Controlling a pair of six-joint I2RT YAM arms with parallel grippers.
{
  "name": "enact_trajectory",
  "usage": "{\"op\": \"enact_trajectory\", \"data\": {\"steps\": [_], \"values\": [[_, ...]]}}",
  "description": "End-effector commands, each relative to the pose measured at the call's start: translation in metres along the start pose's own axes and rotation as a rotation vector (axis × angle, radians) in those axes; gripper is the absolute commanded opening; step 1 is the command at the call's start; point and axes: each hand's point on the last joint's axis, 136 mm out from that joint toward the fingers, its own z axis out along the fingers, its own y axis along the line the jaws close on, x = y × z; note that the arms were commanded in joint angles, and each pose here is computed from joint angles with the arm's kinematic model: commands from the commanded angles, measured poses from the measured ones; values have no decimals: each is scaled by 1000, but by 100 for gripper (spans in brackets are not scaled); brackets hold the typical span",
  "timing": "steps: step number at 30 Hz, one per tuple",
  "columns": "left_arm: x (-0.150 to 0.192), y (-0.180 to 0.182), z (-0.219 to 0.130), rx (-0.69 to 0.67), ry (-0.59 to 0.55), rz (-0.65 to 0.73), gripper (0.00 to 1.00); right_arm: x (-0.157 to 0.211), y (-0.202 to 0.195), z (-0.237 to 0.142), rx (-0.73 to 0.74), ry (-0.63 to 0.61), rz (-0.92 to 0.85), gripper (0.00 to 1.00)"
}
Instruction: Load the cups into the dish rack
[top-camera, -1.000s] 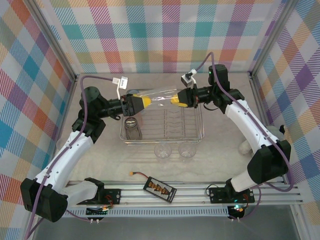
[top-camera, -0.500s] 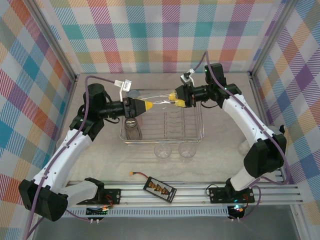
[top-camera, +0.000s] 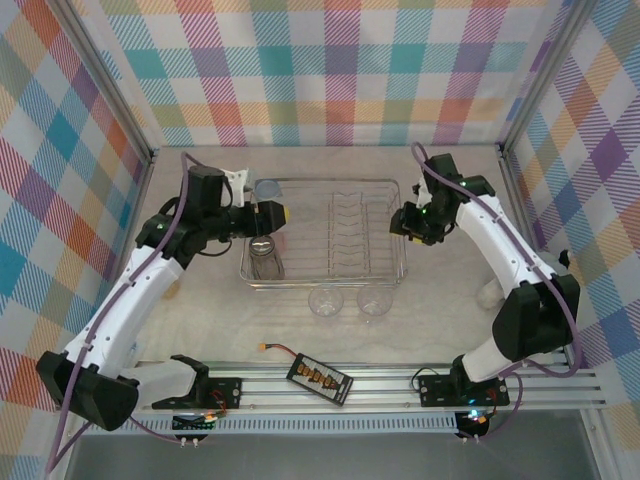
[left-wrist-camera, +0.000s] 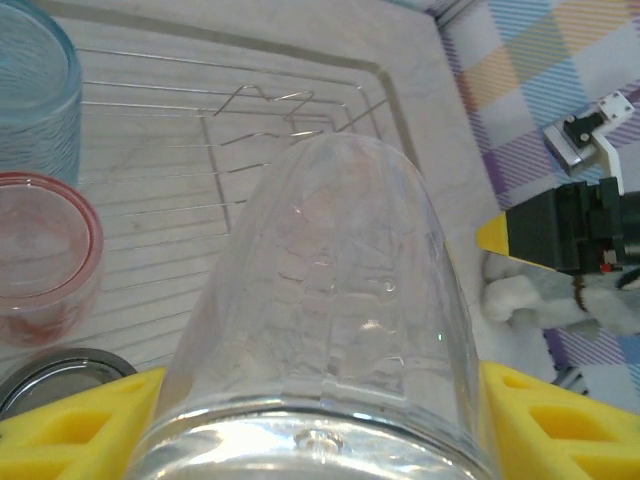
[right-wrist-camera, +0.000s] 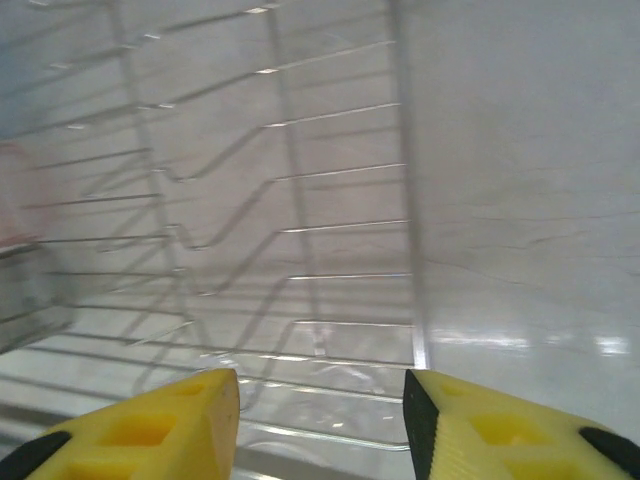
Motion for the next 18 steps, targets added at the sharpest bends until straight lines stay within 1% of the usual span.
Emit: {"op": "enact_trajectory", "data": {"steps": [1,6,10,13,16,18], "values": [[-7,-4,-1,-58,4,39,0,2,-27,9,138,-5,-53,44],[-6,2,12,-142,79,50,0,6,-28,28,114,25,-90,37],[-3,10,23,-193,125,23,0,9,-29,41,123,46,-115,33],[-1,12,30,-201,159,5,0,12,-30,50,125,67,-128,25],[3,10,39,-198,216,-9,0,16,-27,57,118,89,-149,12],[4,13,44,-220,248,-17,0,20,-27,60,129,107,-160,6]]}}
